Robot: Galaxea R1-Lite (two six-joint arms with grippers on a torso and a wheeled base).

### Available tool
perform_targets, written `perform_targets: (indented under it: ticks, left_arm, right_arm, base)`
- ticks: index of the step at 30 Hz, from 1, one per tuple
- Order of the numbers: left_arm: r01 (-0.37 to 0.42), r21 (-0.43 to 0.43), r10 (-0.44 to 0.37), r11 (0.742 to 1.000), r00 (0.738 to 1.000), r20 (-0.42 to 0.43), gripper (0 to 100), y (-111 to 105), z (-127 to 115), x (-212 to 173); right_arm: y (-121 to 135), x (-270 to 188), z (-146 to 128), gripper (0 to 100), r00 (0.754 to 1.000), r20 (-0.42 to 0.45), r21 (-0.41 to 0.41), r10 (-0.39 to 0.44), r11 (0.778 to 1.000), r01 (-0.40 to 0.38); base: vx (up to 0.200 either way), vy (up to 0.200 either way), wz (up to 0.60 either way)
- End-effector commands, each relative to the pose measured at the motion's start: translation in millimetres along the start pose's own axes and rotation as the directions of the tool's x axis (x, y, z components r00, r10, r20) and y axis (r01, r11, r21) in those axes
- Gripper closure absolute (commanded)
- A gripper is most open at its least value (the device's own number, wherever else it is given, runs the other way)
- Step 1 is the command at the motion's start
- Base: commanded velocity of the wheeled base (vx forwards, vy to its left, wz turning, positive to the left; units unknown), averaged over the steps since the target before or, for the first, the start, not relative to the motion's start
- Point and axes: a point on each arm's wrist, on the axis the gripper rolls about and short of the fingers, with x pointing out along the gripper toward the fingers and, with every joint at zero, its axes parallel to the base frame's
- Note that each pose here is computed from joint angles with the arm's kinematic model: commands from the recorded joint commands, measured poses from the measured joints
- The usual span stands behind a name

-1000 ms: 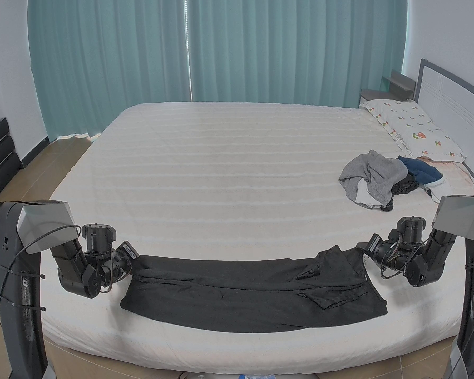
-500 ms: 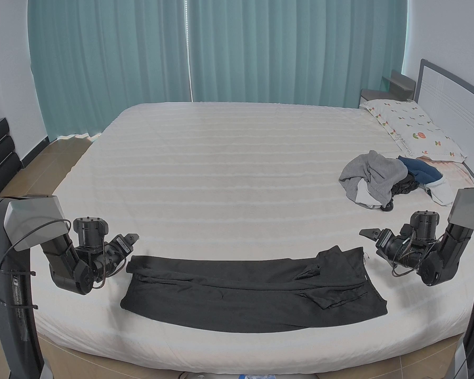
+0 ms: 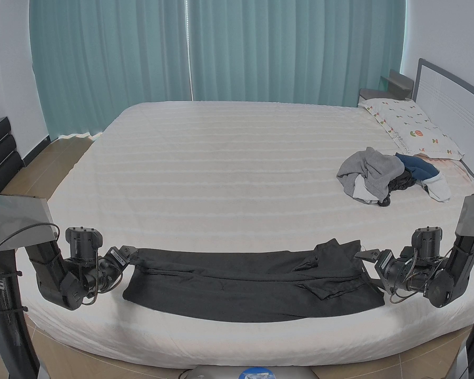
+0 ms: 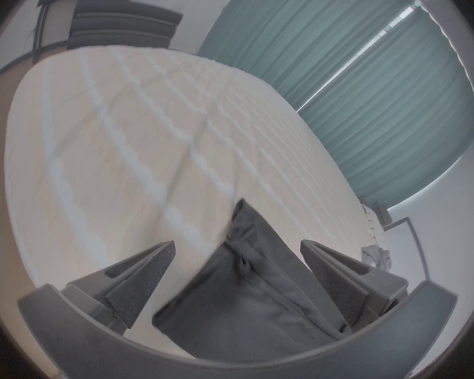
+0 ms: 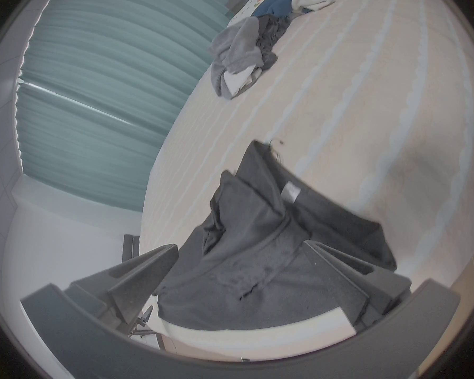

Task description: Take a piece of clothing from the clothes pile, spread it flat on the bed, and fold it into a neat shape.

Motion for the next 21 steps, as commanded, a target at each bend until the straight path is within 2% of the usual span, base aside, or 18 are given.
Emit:
perform_targets:
  ticks: [1, 7, 9, 12, 21]
  left_arm:
    - [0.032, -0.043, -0.035, 0.999, 0.997, -0.067, 0, -1, -13, -16]
    - [0.025, -0.044, -0.029, 0.999, 0.995, -0.094, 0, 5, -18, -16]
    - [0.01, -0.036, -0.014, 0.999, 0.994, -0.11, 0, 8, -23, -14]
    - [0.019, -0.037, -0.023, 0.999, 0.994, -0.105, 0, 7, -25, -14]
    - [0.033, -0.031, -0.036, 0.999, 0.995, -0.094, 0, 8, -26, -13]
  right_arm:
    - [9, -1, -20, 0, 0.998, -0.067, -0.024, 0.014, 1.0, -0.016]
    - [4, 21, -36, 0, 0.995, -0.093, -0.046, -0.037, 0.998, 0.033]
    - [3, 32, -42, 0, 0.996, -0.055, -0.066, -0.076, 0.995, 0.073]
    - [5, 35, -45, 0, 0.997, -0.03, -0.077, -0.078, 0.994, 0.076]
    - [5, 38, -48, 0, 0.996, -0.027, -0.078, -0.084, 0.994, 0.082]
  base:
    - [0.0, 0.0, 0.0]
    - [0.0, 0.0, 0.0]
    - [0.0, 0.0, 0.0]
    - [0.0, 0.0, 0.0]
    - [0.0, 0.0, 0.0]
